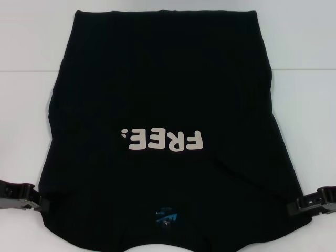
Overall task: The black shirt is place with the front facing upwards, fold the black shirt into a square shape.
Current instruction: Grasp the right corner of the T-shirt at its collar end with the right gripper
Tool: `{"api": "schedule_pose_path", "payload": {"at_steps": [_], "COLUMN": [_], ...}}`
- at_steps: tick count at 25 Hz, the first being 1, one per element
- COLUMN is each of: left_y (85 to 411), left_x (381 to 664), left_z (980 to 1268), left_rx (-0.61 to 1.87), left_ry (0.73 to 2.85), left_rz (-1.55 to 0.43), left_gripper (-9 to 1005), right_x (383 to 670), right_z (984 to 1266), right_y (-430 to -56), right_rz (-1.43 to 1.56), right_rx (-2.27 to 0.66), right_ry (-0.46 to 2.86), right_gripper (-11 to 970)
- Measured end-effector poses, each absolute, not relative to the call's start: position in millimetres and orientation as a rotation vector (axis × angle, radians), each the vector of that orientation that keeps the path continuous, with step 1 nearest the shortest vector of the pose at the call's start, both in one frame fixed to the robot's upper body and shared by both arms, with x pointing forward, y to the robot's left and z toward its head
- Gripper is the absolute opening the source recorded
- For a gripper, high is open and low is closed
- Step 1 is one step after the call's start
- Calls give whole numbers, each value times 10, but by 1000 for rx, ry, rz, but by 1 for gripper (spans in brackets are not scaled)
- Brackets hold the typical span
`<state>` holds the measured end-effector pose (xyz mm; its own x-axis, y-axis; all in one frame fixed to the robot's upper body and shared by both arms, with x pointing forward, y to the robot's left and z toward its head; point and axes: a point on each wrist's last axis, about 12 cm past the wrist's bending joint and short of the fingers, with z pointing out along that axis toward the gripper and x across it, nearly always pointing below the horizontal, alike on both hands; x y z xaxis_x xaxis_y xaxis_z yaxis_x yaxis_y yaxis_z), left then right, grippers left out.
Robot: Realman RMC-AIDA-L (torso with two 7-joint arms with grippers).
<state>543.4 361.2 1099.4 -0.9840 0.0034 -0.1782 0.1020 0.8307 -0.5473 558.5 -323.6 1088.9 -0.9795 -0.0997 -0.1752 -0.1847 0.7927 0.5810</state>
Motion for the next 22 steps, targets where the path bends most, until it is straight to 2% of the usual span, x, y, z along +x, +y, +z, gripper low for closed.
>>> {"api": "schedule_pose_path", "payload": {"at_steps": [22], "left_y": [3608], "left_x": [5437], "left_z": [11001], "left_rx": [92], "left_ry": [2832], "left_rz": [-875], "left_gripper": [35], "right_x": [5703], "right_z": [10916], "right_y": [-2908], "right_rz": [974], "right_rx": [-420], "right_ry": [2804], "right_gripper": [613]}}
